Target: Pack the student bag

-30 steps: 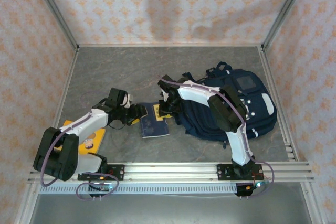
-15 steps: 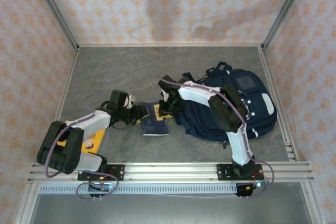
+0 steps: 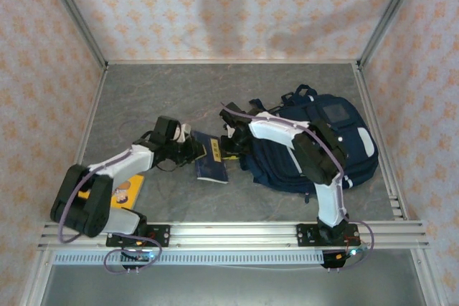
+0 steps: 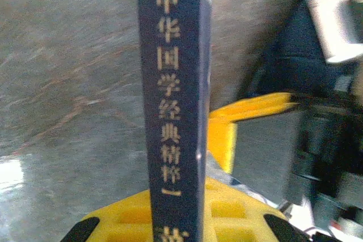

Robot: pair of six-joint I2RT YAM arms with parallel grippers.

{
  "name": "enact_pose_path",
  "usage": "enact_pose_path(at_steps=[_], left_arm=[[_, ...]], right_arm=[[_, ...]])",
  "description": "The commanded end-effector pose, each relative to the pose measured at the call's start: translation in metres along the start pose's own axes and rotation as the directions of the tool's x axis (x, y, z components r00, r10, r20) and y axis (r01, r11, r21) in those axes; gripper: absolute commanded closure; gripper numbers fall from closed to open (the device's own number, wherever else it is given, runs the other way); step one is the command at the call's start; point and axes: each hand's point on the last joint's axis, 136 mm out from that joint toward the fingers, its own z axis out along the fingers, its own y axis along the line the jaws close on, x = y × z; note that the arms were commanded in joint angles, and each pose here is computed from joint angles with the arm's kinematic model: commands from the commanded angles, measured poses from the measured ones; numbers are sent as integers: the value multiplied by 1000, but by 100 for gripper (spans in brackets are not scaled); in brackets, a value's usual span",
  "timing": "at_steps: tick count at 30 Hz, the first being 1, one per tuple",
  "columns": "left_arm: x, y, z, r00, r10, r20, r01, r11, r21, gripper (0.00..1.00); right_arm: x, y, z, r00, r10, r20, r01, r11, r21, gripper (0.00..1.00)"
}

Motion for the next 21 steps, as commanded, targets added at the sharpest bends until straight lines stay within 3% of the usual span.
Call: enact_pose_path(at_steps=[1,7,11,21], left_arm=[[-9,-34,-39,991,121,64,-123,992,18,100],[-10,-81,-73,980,150,131,-168,976,138,100],[-12,-118,-103,954,198,227,-251,939,236,100],[12,-207,-157,897,343,278,-439,762,476,100]], right_arm=[[-16,-14,-64,985,9,173,-19,998,54,71],[-29,2,-159,904,-29,426,65,996,-69,48],[-27,20,-217,830,32,557,160,943,-292,30],[0,54,-244,829,27,558,318,798,-511,24]])
